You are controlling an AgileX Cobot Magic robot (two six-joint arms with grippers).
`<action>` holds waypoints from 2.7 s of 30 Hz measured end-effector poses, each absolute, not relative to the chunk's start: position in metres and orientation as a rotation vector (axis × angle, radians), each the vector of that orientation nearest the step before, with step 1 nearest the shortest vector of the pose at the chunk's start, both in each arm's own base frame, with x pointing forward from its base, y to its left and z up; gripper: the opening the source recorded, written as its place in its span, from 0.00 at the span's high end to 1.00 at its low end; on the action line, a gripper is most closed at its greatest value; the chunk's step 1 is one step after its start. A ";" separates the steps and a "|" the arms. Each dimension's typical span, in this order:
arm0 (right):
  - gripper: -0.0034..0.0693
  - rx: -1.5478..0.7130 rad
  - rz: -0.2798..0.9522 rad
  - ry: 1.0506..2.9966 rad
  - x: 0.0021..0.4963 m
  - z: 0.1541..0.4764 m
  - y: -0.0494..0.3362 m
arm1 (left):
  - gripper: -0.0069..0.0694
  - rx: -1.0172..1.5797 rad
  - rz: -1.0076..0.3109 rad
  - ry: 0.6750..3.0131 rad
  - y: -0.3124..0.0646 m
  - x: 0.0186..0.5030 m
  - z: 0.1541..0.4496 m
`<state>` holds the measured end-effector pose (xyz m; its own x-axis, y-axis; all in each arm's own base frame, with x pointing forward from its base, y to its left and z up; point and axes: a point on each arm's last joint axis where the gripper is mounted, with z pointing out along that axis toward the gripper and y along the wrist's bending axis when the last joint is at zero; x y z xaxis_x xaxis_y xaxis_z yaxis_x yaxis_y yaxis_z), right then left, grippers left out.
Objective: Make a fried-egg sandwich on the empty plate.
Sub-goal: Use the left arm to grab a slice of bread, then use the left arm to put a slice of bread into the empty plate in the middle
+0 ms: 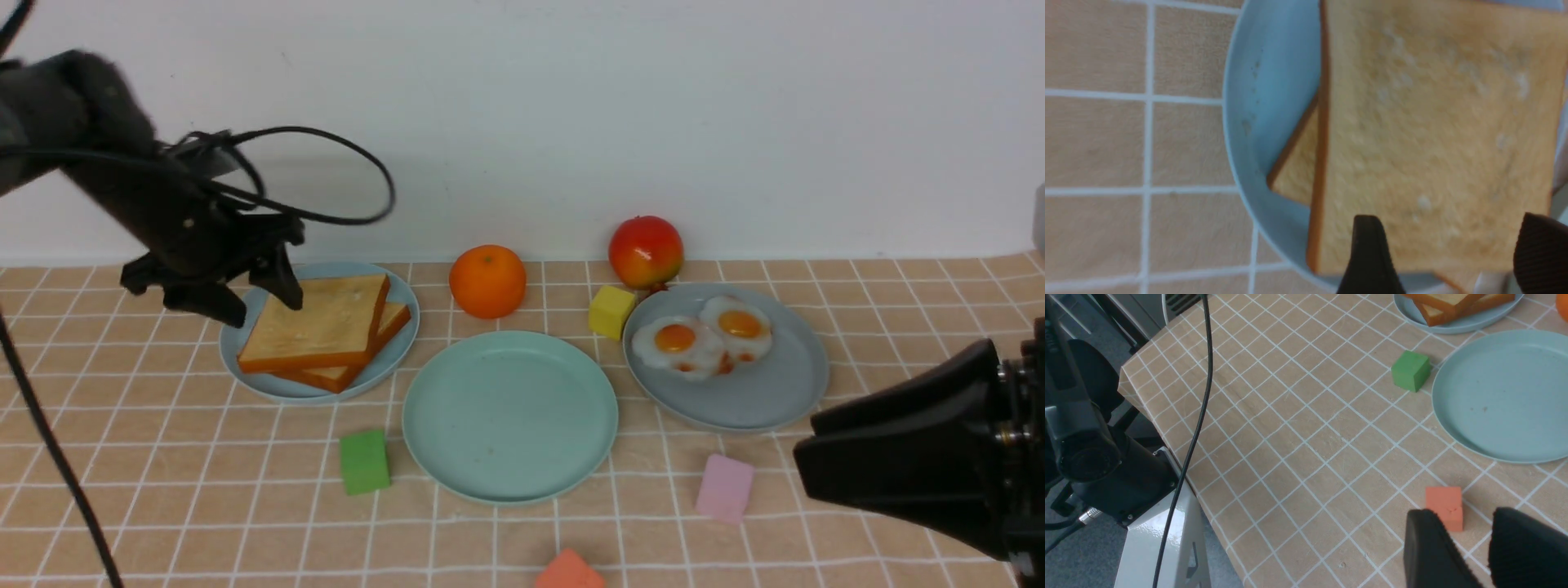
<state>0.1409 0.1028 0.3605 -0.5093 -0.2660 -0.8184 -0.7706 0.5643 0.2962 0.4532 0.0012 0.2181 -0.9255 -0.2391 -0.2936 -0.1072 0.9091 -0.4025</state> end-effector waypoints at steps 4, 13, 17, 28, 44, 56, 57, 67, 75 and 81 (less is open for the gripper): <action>0.62 -0.827 0.865 2.050 0.141 0.361 0.103 | 0.30 -0.322 -0.691 2.662 0.031 0.458 0.211; 0.62 -0.826 0.867 2.049 0.141 0.361 0.103 | 0.30 -0.287 -0.723 2.707 0.032 0.464 0.180; 0.62 -0.826 0.867 2.049 0.141 0.361 0.103 | 0.32 -0.299 -0.734 2.739 0.032 0.465 0.164; 0.62 -0.802 0.882 2.064 0.141 0.361 0.103 | 0.84 -0.253 -0.724 2.736 0.034 0.465 0.164; 0.62 -0.800 0.881 2.063 0.141 0.361 0.103 | 0.89 0.021 -0.948 2.543 -0.008 0.431 0.285; 0.62 -0.832 0.815 2.082 0.142 0.357 0.100 | 0.89 0.129 -1.197 2.704 -0.127 0.390 0.227; 0.62 -0.838 0.804 2.085 0.142 0.357 0.100 | 0.89 0.086 -1.177 2.716 -0.127 0.388 0.218; 0.62 -0.845 0.792 2.088 0.142 0.356 0.099 | 0.89 -0.179 -0.987 2.701 -0.115 0.389 0.175; 0.62 -0.840 0.784 2.085 0.143 0.356 0.099 | 0.80 -0.193 -0.999 2.740 -0.116 0.389 0.163; 0.62 -0.833 0.781 2.081 0.143 0.357 0.099 | 0.52 -0.180 -1.007 2.733 -0.116 0.387 0.169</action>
<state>0.1434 0.0990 0.3568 -0.5075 -0.3007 -0.8075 -0.7576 0.6022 0.2518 0.3872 -0.1165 0.1693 -0.9677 -0.1903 -0.1652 -0.0375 0.7571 -0.6522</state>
